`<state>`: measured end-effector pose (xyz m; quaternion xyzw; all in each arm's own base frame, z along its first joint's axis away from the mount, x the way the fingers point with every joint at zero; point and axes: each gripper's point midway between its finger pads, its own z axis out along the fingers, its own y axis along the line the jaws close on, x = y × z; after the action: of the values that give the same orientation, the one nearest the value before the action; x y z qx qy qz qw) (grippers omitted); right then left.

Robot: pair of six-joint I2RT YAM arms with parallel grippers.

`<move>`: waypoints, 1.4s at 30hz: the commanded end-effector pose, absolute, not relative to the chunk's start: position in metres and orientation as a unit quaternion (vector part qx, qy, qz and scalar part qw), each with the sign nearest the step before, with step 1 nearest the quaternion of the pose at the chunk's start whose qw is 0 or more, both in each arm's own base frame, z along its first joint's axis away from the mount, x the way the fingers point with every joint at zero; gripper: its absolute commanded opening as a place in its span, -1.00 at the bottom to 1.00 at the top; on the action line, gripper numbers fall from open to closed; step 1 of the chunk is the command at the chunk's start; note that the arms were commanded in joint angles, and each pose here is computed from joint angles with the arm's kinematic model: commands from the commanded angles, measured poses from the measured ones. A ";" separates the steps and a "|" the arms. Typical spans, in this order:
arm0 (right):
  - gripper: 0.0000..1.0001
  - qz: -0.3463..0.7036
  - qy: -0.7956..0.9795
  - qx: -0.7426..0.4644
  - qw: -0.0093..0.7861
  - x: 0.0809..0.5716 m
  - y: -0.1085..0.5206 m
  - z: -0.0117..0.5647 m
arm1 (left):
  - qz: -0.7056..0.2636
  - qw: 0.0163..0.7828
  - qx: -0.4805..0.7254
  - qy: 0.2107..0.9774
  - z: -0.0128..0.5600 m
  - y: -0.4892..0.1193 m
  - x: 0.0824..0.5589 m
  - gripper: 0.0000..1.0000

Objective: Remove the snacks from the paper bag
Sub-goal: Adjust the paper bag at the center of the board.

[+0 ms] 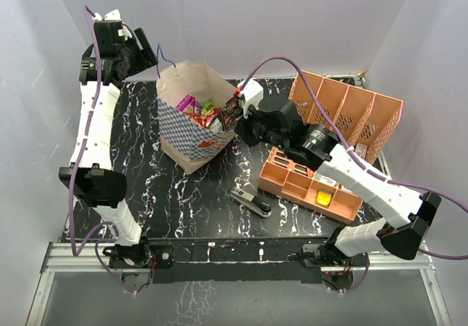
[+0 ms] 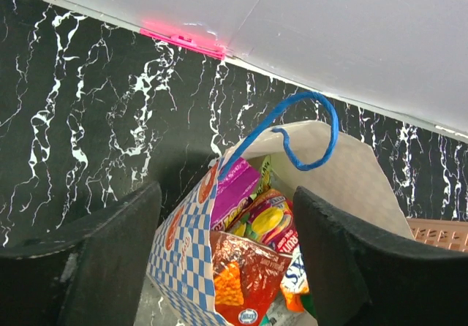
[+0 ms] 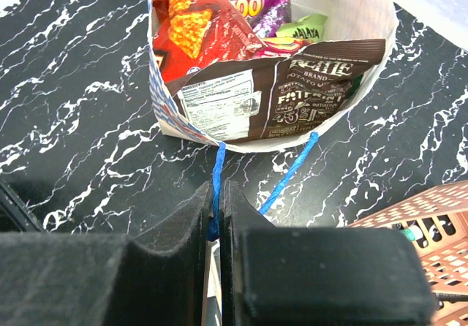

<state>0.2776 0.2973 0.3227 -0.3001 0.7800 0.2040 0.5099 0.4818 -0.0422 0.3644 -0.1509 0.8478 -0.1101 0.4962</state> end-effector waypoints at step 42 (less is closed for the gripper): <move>-0.85 0.358 0.693 -0.380 0.497 0.231 0.343 0.367 | -0.185 0.641 -0.062 0.743 0.448 -0.065 0.542 -1.00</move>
<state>0.2494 0.3157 0.3213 -0.3395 0.7542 0.2928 0.4799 0.5819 -0.0743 0.3414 -0.0790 0.8176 -0.1725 0.5437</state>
